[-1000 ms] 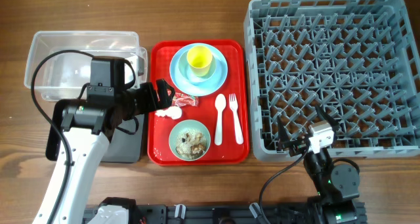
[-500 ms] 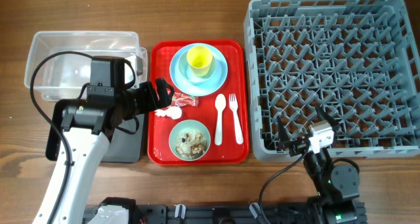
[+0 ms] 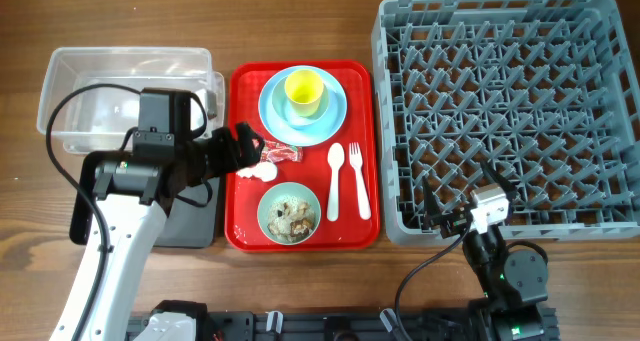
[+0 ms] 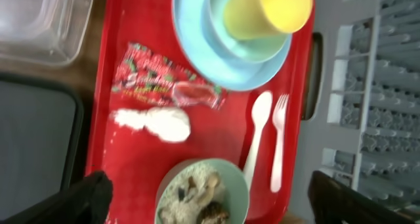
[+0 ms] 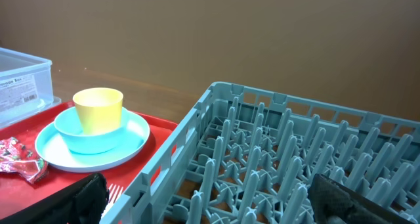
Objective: Sort waste into correct bins and load items into the dishwasher rack
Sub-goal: 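Grasp the white tissue with the left gripper and lift it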
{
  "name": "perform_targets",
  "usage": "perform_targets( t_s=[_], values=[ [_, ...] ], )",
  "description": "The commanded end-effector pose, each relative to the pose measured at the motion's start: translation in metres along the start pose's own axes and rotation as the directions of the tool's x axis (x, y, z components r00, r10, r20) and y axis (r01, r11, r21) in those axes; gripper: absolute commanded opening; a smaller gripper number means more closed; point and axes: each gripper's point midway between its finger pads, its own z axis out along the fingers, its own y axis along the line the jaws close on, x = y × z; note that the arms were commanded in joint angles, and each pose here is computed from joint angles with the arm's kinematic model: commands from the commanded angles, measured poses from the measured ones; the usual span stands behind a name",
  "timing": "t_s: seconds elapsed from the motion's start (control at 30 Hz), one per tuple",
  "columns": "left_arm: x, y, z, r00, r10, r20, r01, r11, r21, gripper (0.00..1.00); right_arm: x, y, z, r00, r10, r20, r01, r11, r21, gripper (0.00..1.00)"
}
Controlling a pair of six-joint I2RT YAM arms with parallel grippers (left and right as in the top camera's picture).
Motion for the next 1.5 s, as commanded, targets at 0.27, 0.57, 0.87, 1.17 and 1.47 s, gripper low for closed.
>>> perform_targets(
  t_s=[0.27,0.57,0.87,1.17,1.47],
  values=[
    [0.052,0.027,0.023,0.985,-0.138,-0.101,0.117,0.975,-0.191,0.32,-0.001,-0.001,0.0,1.0,-0.004,0.005,0.004,1.0,0.008,1.0],
    [0.032,0.032,0.066,0.989,-0.139,0.042,0.145,0.951,-0.274,0.54,-0.001,-0.001,0.0,1.0,-0.004,0.005,0.004,1.0,0.008,1.0],
    [0.044,0.041,0.122,0.978,-0.197,-0.066,0.169,0.938,-0.303,0.54,-0.001,-0.001,0.0,1.0,-0.004,0.005,0.004,1.0,0.008,1.0],
    [0.05,0.043,0.138,0.973,-0.208,-0.101,0.169,0.937,-0.306,0.3,-0.001,-0.001,0.0,1.0,-0.004,0.005,0.004,1.0,0.008,1.0],
    [0.034,0.029,0.124,0.979,-0.193,-0.066,0.169,0.949,-0.268,0.04,-0.001,-0.001,0.0,1.0,-0.004,0.005,0.004,1.0,0.008,1.0]
  ],
)
